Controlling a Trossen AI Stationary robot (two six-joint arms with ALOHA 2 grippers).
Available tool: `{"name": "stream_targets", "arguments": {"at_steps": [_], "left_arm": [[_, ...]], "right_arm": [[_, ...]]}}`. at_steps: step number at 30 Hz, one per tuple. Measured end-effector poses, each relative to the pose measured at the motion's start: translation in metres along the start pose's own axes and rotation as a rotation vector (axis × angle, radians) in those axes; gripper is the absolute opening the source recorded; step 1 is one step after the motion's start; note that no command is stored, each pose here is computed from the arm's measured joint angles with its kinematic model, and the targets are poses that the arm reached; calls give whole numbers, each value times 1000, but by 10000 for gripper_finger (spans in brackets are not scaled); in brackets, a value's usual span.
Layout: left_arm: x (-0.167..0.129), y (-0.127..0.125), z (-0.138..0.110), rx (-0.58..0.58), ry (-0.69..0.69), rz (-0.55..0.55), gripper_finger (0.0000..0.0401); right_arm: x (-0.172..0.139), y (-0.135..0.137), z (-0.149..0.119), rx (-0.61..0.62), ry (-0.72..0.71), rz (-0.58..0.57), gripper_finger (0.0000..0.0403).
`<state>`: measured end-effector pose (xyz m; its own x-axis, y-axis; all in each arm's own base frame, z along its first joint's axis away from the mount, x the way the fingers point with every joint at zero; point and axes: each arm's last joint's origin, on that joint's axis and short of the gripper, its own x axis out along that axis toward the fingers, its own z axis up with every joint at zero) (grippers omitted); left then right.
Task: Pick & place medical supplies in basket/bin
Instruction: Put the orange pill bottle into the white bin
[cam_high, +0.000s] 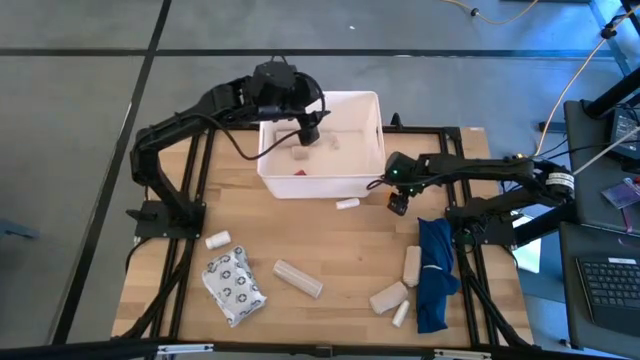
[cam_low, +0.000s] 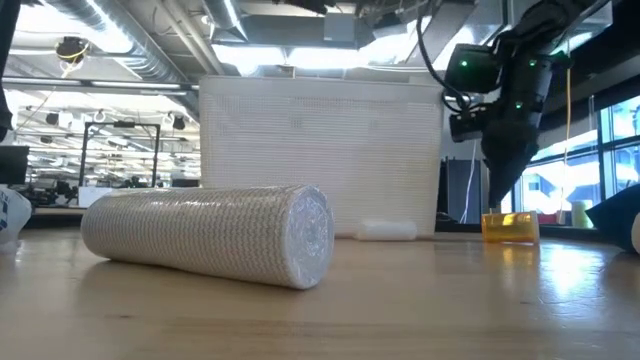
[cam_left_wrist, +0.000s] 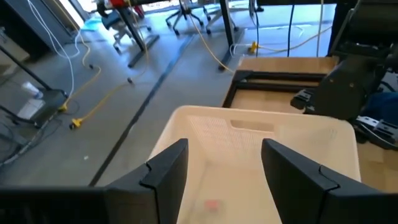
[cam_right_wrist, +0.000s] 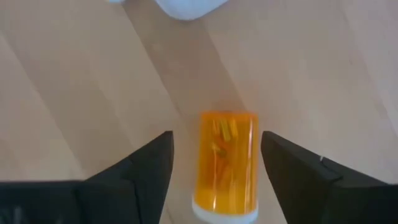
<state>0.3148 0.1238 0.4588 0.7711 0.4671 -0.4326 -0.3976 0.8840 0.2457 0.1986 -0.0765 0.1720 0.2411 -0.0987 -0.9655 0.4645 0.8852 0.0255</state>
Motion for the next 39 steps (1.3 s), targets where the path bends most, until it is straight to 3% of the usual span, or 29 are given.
{"name": "stream_targets", "arguments": {"at_steps": [21,39], "left_arm": [[1,-1,-5,6,46,-9,196],[1,-1,-5,6,46,-12,196]], "right_arm": [[-19,-1,-9,8,-44,6,243],[23,0,-4,29,137,-19,238]]}}
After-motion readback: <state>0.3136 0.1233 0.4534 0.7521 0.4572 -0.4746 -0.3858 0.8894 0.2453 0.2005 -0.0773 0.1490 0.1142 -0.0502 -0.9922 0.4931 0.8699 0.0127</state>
